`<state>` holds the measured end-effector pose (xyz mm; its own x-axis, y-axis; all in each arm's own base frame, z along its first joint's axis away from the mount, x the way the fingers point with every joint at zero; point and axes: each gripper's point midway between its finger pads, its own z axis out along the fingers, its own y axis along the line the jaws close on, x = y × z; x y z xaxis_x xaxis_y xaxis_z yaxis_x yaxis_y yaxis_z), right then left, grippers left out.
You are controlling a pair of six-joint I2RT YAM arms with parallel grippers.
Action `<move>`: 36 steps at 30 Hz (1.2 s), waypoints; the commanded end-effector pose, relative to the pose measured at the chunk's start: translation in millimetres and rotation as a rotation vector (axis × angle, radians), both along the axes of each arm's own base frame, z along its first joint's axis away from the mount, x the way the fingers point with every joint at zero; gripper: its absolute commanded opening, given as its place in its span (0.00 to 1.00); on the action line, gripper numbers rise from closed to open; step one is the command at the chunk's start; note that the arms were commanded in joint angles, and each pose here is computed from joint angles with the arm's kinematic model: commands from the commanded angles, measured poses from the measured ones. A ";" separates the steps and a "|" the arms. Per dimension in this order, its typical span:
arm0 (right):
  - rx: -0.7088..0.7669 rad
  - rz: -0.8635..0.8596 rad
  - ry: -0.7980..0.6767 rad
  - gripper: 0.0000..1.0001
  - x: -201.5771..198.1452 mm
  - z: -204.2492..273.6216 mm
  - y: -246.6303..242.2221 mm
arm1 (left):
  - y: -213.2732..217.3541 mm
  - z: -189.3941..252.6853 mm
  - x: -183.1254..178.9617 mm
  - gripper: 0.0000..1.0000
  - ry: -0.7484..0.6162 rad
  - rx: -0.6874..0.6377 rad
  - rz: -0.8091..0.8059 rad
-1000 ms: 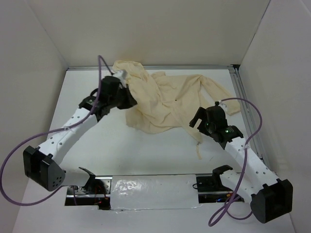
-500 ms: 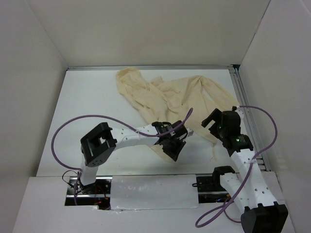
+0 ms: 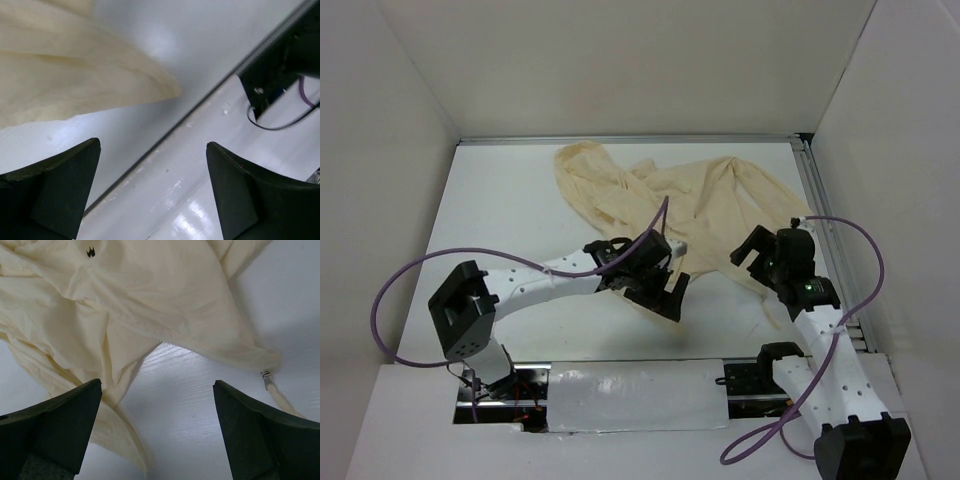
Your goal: Zip up the jacket
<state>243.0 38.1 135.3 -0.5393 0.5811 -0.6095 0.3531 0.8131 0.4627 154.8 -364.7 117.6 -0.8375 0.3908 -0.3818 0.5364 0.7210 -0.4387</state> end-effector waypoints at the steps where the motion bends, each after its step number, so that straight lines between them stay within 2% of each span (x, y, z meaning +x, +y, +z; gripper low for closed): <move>1: -0.015 0.075 -0.007 1.00 4.5 -3.6 11.5 | 24.9 -17.1 28.8 0.99 0.044 0.018 0.146; 4: -0.050 0.067 0.030 1.00 9.5 -13.1 13.5 | 35.4 -24.9 66.6 0.99 0.060 -0.034 0.233; 6: -0.060 0.102 0.000 1.00 18.3 -4.0 22.7 | 47.7 -32.3 92.3 0.99 0.078 -0.032 0.309; 10: -0.125 0.316 -0.037 1.00 35.2 12.4 66.4 | 62.7 -51.3 94.0 0.98 0.132 -0.017 0.342; 13: -0.165 0.417 -0.107 1.00 53.0 42.7 101.4 | 75.5 -63.1 82.7 0.91 0.162 0.011 0.369; 16: -0.169 0.529 -0.151 1.00 72.9 59.5 138.9 | 83.7 -71.6 71.7 0.82 0.182 -0.007 0.365; 17: -0.178 0.617 -0.150 0.99 75.5 64.3 167.3 | 91.7 -77.4 66.7 0.74 0.188 -0.007 0.375; 18: -0.186 0.624 -0.153 0.99 75.7 64.2 167.2 | 91.7 -77.4 66.6 0.74 0.189 -0.007 0.376; 19: -0.193 0.677 -0.143 0.99 81.0 64.8 189.8 | 96.1 -79.8 68.7 0.64 0.192 -0.002 0.395; 21: -0.211 0.750 -0.150 0.98 95.3 68.8 218.1 | 104.1 -84.7 68.6 0.56 0.210 0.017 0.424; 22: -0.219 0.783 -0.139 0.97 95.5 66.3 230.7 | 108.8 -87.1 68.2 0.46 0.214 0.018 0.434; 23: -0.226 0.799 -0.136 0.97 100.8 67.1 240.2 | 111.3 -88.0 65.9 0.40 0.222 0.018 0.439; 25: -0.236 0.857 -0.096 0.95 115.7 59.4 267.2 | 119.4 -88.4 56.9 0.20 0.243 0.011 0.459; 26: -0.252 0.891 -0.034 0.95 118.6 34.9 283.2 | 122.1 -88.1 53.6 0.17 0.253 0.006 0.472; 27: -0.252 0.906 -0.056 0.95 127.1 50.0 296.5 | 123.5 -81.7 51.1 0.15 0.252 -0.014 0.481; 29: -0.260 0.926 0.011 0.94 134.1 19.1 318.5 | 129.1 -83.6 38.3 0.10 0.283 -0.016 0.501; 30: -0.236 0.907 -0.013 0.94 144.1 34.5 330.1 | 133.3 -80.8 30.9 0.05 0.291 -0.027 0.518; 32: -0.226 0.878 -0.007 0.93 165.2 26.2 348.8 | 134.9 -77.0 22.4 0.03 0.306 -0.047 0.533; 36: -0.231 0.908 0.005 0.92 173.1 12.2 378.8 | 143.0 -66.4 9.6 0.00 0.285 -0.102 0.562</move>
